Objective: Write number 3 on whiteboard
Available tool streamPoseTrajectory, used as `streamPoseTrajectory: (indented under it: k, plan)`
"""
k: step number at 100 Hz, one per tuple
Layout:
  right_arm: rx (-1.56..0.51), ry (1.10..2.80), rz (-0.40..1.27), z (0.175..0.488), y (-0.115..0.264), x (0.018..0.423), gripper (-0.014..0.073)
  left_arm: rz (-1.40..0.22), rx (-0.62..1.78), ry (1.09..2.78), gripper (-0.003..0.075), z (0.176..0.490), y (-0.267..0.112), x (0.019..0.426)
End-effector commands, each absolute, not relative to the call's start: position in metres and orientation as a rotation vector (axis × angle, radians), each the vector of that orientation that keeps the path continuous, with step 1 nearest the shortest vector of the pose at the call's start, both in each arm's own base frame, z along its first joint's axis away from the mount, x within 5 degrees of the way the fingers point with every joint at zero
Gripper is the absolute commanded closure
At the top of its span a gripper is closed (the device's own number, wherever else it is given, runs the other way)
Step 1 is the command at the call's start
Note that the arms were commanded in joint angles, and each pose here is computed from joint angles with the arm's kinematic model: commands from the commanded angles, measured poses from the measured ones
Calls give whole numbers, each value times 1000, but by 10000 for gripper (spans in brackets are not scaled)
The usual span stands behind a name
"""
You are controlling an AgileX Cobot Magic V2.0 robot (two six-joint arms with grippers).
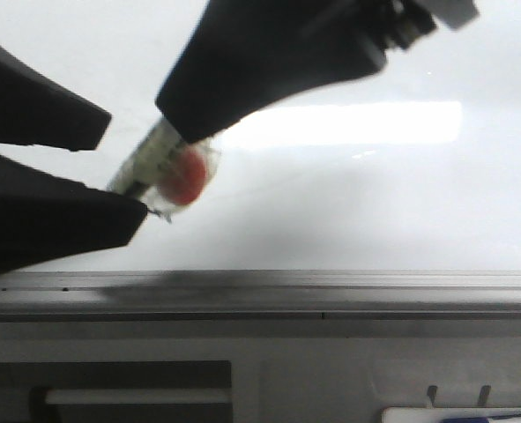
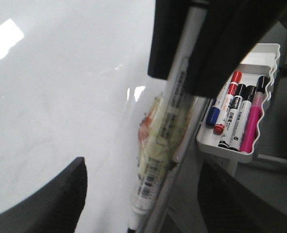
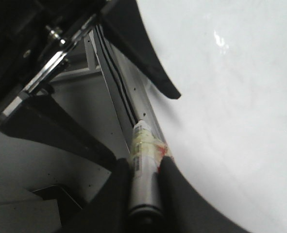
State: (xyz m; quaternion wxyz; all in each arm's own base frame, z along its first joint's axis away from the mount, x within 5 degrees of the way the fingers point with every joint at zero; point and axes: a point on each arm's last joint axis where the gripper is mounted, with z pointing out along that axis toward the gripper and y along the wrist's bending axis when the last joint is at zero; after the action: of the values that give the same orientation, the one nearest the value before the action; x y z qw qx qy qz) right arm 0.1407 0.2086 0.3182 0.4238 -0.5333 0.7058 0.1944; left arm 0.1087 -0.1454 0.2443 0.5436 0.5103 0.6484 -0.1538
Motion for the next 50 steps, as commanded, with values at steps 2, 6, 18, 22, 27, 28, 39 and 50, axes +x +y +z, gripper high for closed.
streamPoseTrajectory:
  k: [2, 6, 18, 22, 27, 28, 39, 50]
  plan:
    - [-1242, 1662, 484, 350, 207, 148, 650, -430, 1100, 1474, 283, 269, -141, 104]
    - [-1216, 1659, 475, 356, 204, 152, 650, -437, 1082, 1458, 283, 273, -138, 102]
    - [-1145, 1662, 443, 372, 195, 166, 650, -450, 1047, 1421, 283, 282, -132, 97]
    - [-1122, 1671, 428, 377, 190, 171, 650, -452, 1042, 1413, 283, 283, -131, 97]
    - [-1108, 1683, 417, 383, 186, 175, 647, -454, 1037, 1411, 284, 284, -130, 96]
    - [-1110, 1686, 414, 384, 186, 176, 646, -454, 1037, 1411, 284, 284, -130, 96]
    - [-1146, 1718, 363, 387, 184, 184, 643, -466, 1013, 1433, 284, 284, -130, 98]
    - [-1165, 1732, 349, 387, 187, 189, 643, -468, 984, 1449, 293, 283, -129, 101]
